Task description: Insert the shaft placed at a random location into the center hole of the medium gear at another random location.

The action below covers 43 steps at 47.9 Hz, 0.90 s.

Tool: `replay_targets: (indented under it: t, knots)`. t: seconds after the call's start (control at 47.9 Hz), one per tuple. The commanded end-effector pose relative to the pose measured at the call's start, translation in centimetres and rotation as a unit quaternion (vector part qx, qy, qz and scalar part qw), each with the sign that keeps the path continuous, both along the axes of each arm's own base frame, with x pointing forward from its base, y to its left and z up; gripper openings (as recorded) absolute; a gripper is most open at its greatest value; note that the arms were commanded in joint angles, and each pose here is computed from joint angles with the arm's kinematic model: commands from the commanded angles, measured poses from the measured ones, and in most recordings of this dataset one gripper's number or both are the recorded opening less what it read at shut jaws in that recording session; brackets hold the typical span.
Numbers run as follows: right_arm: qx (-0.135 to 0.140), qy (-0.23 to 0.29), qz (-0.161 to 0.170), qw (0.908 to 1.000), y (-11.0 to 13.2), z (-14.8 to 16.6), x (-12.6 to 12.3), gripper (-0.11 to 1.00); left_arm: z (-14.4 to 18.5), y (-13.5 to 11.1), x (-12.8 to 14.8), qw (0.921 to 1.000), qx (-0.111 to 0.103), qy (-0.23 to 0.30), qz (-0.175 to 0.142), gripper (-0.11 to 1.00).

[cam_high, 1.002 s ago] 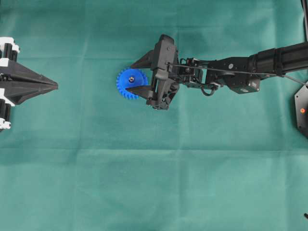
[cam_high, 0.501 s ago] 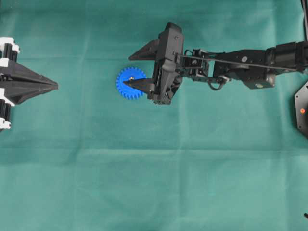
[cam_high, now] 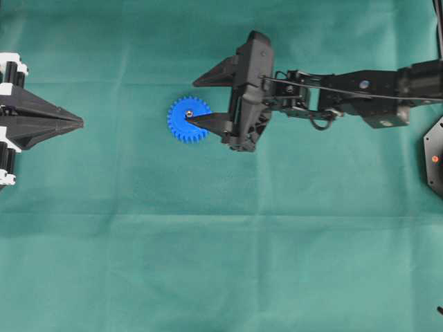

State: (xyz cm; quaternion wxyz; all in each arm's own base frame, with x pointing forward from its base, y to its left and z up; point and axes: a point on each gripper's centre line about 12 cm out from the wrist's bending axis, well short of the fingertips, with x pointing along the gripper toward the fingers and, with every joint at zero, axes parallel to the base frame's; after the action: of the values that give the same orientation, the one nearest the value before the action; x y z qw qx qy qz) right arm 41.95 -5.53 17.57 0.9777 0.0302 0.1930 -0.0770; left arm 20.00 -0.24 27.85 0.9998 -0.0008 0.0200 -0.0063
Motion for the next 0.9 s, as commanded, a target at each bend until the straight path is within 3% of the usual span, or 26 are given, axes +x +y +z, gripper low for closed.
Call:
replay_targets:
  t: [0.0, 0.438, 0.877]
  knots:
    - [-0.008, -0.032, 0.006, 0.9994, 0.5, 2.9, -1.0, 0.83, 0.6, 0.1, 0.2, 1.0, 0.002, -0.008, 0.001, 0.0]
    - [-0.006, -0.043, 0.01, 0.999, 1.5, 4.3, -6.3, 0.83, 0.6, 0.2, 0.2, 1.0, 0.002, -0.008, 0.004, 0.0]
    - [-0.004, -0.052, 0.01, 0.9986, 2.0, 4.7, -9.9, 0.83, 0.6, 0.4, 0.2, 0.9999, 0.002, -0.006, 0.009, 0.0]
